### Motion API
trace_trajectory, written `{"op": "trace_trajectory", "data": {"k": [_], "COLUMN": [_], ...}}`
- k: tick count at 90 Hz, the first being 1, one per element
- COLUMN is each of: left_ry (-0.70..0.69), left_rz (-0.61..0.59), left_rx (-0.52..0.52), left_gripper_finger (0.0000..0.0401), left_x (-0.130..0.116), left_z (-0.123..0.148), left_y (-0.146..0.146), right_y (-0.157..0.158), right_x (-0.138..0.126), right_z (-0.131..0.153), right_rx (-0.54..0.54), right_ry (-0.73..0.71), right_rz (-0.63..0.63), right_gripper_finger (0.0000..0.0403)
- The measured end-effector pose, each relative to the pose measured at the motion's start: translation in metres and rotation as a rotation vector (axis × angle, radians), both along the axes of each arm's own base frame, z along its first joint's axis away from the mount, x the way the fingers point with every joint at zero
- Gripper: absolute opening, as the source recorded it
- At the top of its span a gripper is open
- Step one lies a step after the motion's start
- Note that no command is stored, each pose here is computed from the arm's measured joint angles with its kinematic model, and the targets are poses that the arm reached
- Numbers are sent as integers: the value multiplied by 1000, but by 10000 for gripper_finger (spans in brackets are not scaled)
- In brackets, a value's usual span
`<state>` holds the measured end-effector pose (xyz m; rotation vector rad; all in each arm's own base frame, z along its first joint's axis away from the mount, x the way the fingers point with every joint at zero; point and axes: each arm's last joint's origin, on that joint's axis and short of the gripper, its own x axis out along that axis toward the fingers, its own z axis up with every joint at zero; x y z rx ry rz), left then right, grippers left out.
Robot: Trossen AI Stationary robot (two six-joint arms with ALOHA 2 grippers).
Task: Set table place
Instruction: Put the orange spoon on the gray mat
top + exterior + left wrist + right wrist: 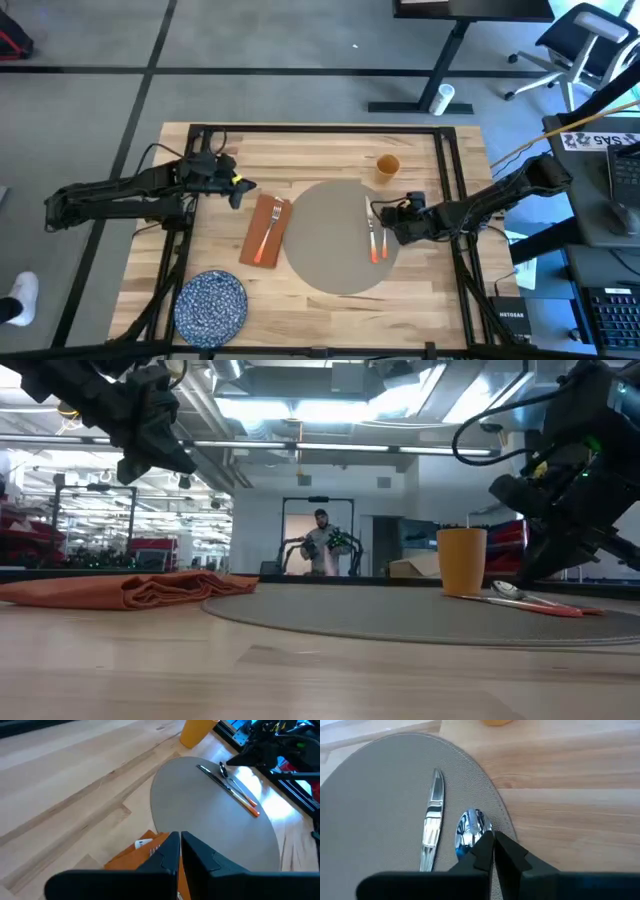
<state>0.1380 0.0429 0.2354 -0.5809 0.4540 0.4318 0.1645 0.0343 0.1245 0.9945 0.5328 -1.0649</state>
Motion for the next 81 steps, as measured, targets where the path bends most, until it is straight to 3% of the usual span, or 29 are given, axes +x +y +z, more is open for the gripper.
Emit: {"op": "trace_trajectory", "data": {"k": [81], "left_ry": [39], "left_rz": [16], "left_rx": [-9], "left_gripper_finger": [0], "left_x": [-2], "left_z": [-3], "left_y": [0], "right_y": [-12], "right_x": [9], "right_z": [-5], "right_rx": [-9], "right_ry": [29], "right_rz": [1], "right_gripper_finger": [0]}}
